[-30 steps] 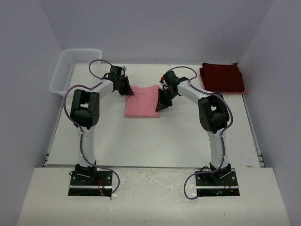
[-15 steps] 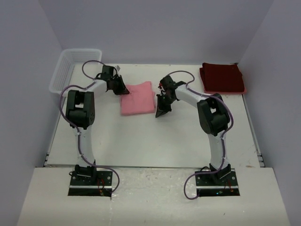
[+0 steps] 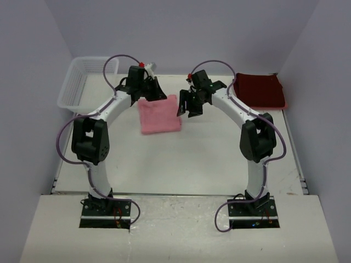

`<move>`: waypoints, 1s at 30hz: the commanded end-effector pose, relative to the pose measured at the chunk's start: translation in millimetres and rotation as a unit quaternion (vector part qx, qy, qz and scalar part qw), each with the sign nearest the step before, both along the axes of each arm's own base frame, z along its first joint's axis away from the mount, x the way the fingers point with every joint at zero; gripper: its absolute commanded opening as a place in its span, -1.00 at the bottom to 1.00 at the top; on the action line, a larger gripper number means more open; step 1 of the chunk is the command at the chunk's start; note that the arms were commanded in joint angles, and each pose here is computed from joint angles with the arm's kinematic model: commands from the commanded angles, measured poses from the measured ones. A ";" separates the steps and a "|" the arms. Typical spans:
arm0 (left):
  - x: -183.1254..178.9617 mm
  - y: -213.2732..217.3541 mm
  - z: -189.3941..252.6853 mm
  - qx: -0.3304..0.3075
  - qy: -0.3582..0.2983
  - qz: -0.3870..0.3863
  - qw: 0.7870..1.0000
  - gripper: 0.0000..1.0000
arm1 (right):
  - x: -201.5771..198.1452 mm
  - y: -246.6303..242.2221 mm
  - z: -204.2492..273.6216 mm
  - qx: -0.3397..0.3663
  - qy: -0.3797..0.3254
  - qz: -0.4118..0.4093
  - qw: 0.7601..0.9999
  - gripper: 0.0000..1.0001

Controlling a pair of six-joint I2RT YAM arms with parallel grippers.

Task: Fold and stack the t-shirts
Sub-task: Smooth out wrinkles on the folded tshirt

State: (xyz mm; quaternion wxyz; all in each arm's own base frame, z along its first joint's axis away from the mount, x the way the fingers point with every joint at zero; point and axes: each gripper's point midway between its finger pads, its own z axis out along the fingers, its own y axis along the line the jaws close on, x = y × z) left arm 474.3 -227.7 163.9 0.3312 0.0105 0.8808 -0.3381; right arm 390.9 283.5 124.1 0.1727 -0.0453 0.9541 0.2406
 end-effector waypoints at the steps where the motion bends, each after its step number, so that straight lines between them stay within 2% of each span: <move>1: -7.3 -21.0 -18.4 0.016 0.010 -0.020 1.000 -0.99 | 13.5 -10.3 -5.2 -0.017 0.001 0.000 1.000 0.24; 8: -4.9 -32.9 -95.3 0.042 0.067 -0.020 0.997 -1.00 | 29.1 -18.2 -14.9 -0.031 0.001 0.006 0.999 0.25; 12: -10.8 -28.5 -136.0 0.058 0.105 -0.013 0.993 -1.00 | 33.7 -24.5 -21.3 -0.026 0.009 0.004 1.000 0.37; 15: -29.7 -24.7 -156.8 0.065 0.129 -0.012 0.989 -1.00 | 36.1 -23.5 -24.8 0.007 0.027 0.014 1.000 0.45; 21: -62.0 -23.3 -153.0 0.053 0.131 -0.012 0.990 -1.00 | 31.3 -17.2 -33.4 0.038 0.054 0.020 0.998 0.48; 30: -99.9 -44.4 -137.8 0.046 0.120 -0.038 0.991 -1.00 | -3.2 -8.9 -66.1 0.089 0.130 -0.005 0.988 0.47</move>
